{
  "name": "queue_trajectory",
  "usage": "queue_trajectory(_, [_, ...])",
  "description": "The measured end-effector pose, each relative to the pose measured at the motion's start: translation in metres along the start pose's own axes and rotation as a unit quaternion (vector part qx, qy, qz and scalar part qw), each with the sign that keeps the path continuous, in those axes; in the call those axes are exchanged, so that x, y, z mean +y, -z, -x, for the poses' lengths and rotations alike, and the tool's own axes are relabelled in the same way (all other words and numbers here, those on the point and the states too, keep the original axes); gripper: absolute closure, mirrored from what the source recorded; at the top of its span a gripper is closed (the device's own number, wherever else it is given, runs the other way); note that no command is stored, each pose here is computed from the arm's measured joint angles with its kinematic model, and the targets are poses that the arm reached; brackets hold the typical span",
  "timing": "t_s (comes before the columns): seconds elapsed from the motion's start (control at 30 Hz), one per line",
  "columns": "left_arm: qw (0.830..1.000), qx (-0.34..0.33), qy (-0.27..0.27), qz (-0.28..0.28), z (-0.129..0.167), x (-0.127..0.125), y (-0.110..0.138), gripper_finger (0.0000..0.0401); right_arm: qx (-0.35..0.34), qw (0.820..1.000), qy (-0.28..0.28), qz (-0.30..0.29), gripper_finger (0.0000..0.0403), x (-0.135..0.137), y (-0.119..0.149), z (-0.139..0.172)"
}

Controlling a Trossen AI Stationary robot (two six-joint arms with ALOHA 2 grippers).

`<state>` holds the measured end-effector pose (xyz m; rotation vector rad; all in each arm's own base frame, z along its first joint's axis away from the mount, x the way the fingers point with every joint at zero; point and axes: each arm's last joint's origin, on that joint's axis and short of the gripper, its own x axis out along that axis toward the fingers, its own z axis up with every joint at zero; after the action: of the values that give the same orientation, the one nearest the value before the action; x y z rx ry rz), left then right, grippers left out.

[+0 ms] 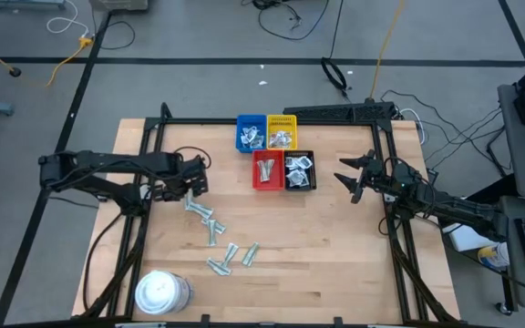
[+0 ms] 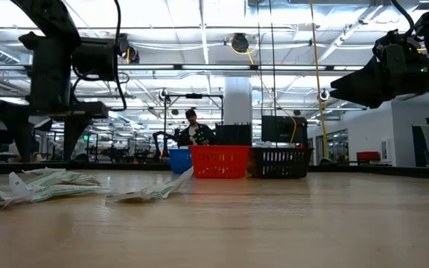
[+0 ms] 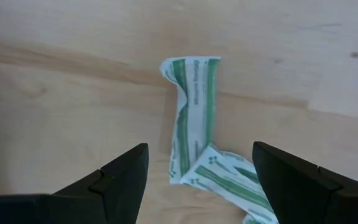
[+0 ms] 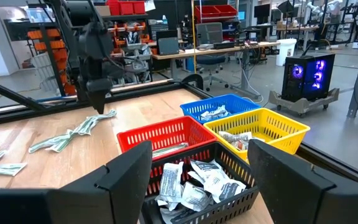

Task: Pick & Place First Aid Supplies
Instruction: Put the bandage pack into the red bin

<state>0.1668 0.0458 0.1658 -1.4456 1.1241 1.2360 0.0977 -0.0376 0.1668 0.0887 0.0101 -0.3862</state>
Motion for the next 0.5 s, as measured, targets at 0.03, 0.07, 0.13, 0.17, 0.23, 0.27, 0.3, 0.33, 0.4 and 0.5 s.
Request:
queue_trajectory(0.03, [1.000, 0.001, -0.005, 0.000, -0.002, 0.000, 0.000, 0.0107, 0.000, 1.000, 0.000, 0.000, 0.0143, 0.000, 0.000, 0.000])
queue_trajectory(0.07, [1.000, 0.001, -0.011, 0.001, -0.004, -0.001, 0.000, 0.0107, 0.000, 1.000, 0.000, 0.000, 0.0144, 0.000, 0.000, 0.000])
queue_trajectory(0.13, [1.000, 0.002, -0.018, 0.002, -0.008, -0.002, -0.001, 0.0107, 0.000, 1.000, 0.000, 0.000, 0.0144, 0.000, 0.000, 0.000])
queue_trajectory(0.17, [1.000, 0.002, -0.019, 0.002, -0.011, -0.002, -0.001, 0.0107, 0.000, 1.000, 0.000, 0.000, 0.0143, 0.000, 0.000, 0.000])
queue_trajectory(0.23, [1.000, 0.002, -0.016, 0.001, -0.015, -0.005, -0.002, 0.0107, 0.000, 1.000, 0.000, 0.000, 0.0142, 0.000, 0.000, 0.000])
queue_trajectory(0.27, [1.000, 0.001, -0.016, 0.001, -0.017, -0.006, -0.002, 0.0107, 0.000, 1.000, 0.000, 0.000, 0.0142, 0.000, 0.000, 0.000])
queue_trajectory(0.3, [1.000, 0.001, -0.014, 0.001, -0.019, -0.008, -0.003, 0.0107, 0.000, 1.000, 0.000, 0.000, 0.0142, 0.000, 0.000, 0.000])
queue_trajectory(0.33, [1.000, 0.001, -0.013, 0.000, -0.020, -0.009, -0.003, 0.0107, 0.000, 1.000, 0.000, 0.000, 0.0143, 0.000, 0.000, 0.000])
queue_trajectory(0.4, [1.000, 0.000, -0.008, 0.000, -0.023, -0.012, -0.004, 0.0107, 0.000, 1.000, 0.000, 0.000, 0.0144, 0.000, 0.000, 0.000])
queue_trajectory(0.5, [1.000, -0.001, -0.009, -0.003, -0.025, -0.013, -0.004, 0.0107, 0.000, 1.000, 0.000, 0.000, 0.0143, 0.000, 0.000, 0.000])
